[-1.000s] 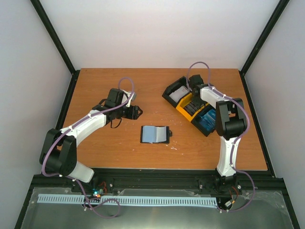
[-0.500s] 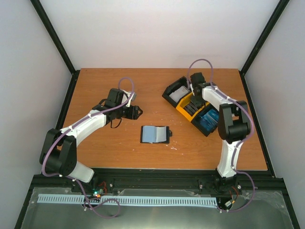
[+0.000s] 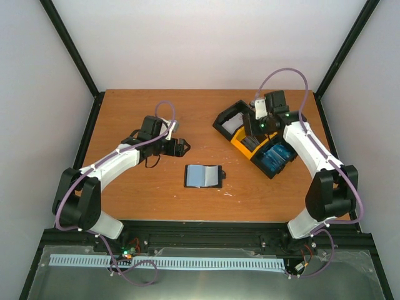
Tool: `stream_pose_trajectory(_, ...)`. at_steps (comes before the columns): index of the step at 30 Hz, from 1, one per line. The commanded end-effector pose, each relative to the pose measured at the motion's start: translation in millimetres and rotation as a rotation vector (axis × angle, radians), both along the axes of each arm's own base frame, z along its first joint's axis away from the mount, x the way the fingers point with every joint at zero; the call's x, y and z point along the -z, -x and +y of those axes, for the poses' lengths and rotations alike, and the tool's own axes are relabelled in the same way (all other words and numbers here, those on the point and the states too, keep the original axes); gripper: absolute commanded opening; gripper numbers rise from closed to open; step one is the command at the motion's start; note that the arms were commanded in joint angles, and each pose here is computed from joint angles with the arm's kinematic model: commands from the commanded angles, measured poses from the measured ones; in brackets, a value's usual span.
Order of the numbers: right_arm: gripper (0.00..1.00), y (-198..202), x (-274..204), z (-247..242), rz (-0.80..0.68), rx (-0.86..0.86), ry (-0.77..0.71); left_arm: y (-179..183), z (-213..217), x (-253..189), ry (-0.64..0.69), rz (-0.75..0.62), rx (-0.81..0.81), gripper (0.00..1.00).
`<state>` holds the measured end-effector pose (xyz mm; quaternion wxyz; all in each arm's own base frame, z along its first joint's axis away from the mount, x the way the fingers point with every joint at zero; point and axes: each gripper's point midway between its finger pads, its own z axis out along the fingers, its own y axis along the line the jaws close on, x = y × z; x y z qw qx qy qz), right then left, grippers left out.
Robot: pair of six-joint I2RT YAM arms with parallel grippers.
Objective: Put the credit cards into the card holder
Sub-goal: Pick up the credit card from the storage box, then insert the credit card into the card holder.
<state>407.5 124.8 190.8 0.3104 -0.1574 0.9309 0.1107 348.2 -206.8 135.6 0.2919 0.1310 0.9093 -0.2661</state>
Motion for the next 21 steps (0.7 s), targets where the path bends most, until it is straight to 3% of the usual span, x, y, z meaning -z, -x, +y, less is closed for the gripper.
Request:
stream_pose_trajectory(1,0.03,54,4,73,0.249,-0.109,-0.463,-5,-10,-7,0.072,0.015,-0.001,0.87)
stream_pose_trajectory(7,0.03,83,19,112,0.369,-0.096,-0.702,9,-16,14,0.161,0.159,-0.038,0.88)
stream_pose_trajectory(15,0.03,121,74,145,0.508,-0.074,-0.694,42,-23,44,0.285,0.385,-0.099,0.84)
stream_pose_trajectory(21,0.03,137,111,151,0.539,0.019,-0.647,53,-19,60,0.266,0.423,-0.1,0.71)
